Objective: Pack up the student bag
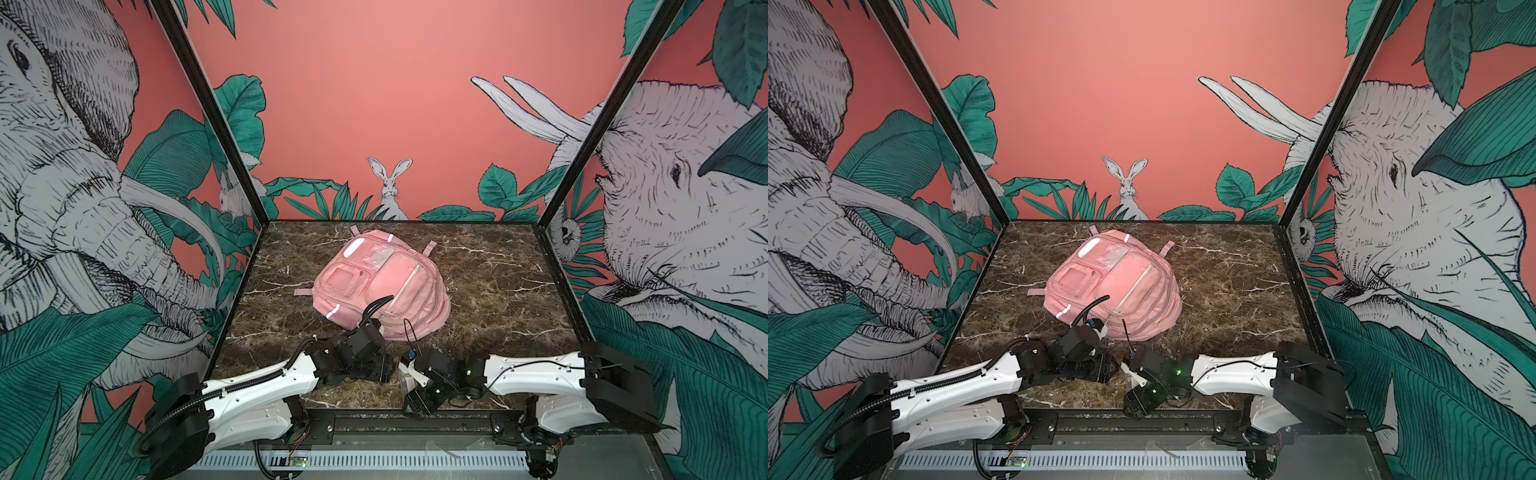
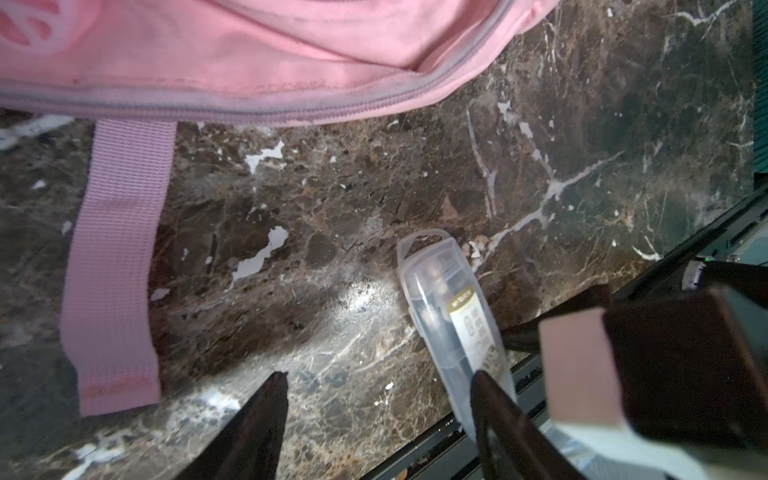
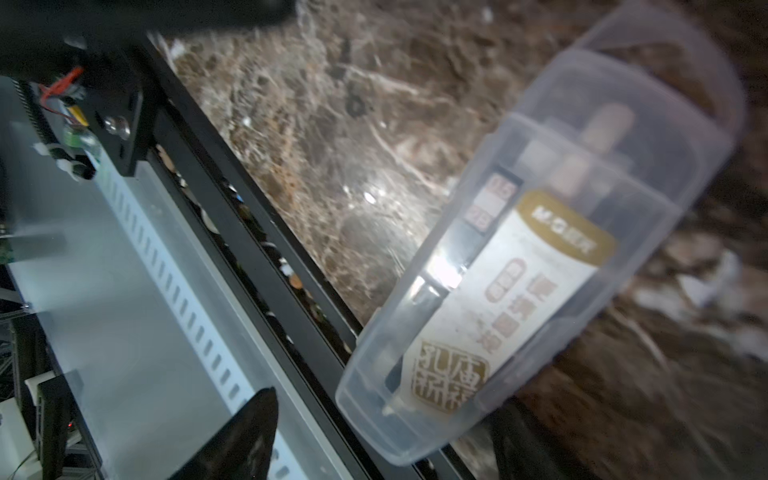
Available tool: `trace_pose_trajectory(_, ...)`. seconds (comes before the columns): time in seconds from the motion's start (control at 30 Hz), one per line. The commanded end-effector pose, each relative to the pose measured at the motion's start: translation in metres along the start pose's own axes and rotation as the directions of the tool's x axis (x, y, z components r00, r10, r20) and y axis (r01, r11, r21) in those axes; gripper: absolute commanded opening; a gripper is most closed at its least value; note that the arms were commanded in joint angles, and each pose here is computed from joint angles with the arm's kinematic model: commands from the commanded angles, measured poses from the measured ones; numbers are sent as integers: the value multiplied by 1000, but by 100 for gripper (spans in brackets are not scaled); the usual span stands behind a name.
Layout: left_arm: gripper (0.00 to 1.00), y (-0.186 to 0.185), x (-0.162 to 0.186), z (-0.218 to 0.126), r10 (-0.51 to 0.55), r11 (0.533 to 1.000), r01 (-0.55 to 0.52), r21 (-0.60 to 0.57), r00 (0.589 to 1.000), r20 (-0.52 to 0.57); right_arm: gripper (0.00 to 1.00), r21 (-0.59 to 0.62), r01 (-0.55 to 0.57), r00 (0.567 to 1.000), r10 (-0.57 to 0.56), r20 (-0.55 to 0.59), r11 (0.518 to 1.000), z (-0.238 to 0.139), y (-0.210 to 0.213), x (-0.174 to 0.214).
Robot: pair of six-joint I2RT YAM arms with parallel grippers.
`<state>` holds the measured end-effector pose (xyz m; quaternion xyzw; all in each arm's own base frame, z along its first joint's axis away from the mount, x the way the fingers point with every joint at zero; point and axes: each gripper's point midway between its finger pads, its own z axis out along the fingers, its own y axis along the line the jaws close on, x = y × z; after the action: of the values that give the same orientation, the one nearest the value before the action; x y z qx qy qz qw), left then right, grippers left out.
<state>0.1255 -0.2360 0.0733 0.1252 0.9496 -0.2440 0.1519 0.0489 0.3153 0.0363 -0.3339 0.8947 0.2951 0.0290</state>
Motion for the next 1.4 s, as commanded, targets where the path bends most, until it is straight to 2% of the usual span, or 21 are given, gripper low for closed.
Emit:
trace_pose_trajectory(0.0,70,1,1,-1,-8,1000,9,-20,1000,6,78,-39,6,1000,-6,19,999,10,11,-10)
trace_pose_trajectory(0.13,70,-4,2,-1,12,999,-12,-40,1000,4,78,-2,19,998,-19,54,1000,2,6,-12)
trace_pose_trajectory(0.23,70,-10,4,5,32,998,-33,-58,999,-17,79,68,25,994,-32,103,997,-17,-7,-11)
trace_pose_trajectory(0.4,70,-31,5,20,93,993,-96,-66,995,-43,79,219,-29,986,-8,165,975,-54,-48,5)
trace_pose_trajectory(0.53,70,-51,4,33,128,989,-132,-63,990,-62,79,337,-137,972,61,227,932,-86,-89,21)
trace_pose_trajectory(0.7,67,-56,4,48,124,984,-134,-114,988,-91,76,479,-238,953,107,283,845,-117,-127,38)
trace_pose_trajectory(0.9,65,-36,3,46,93,967,-112,-227,991,-92,74,475,-296,933,145,328,829,-121,-136,40)
trace_pose_trajectory(1.07,65,-37,0,42,103,961,-124,-247,990,-97,74,453,-298,932,153,329,841,-116,-133,35)
trace_pose_trajectory(1.37,65,-36,14,58,84,960,-124,-249,983,-165,77,454,-297,936,163,311,840,-110,-132,32)
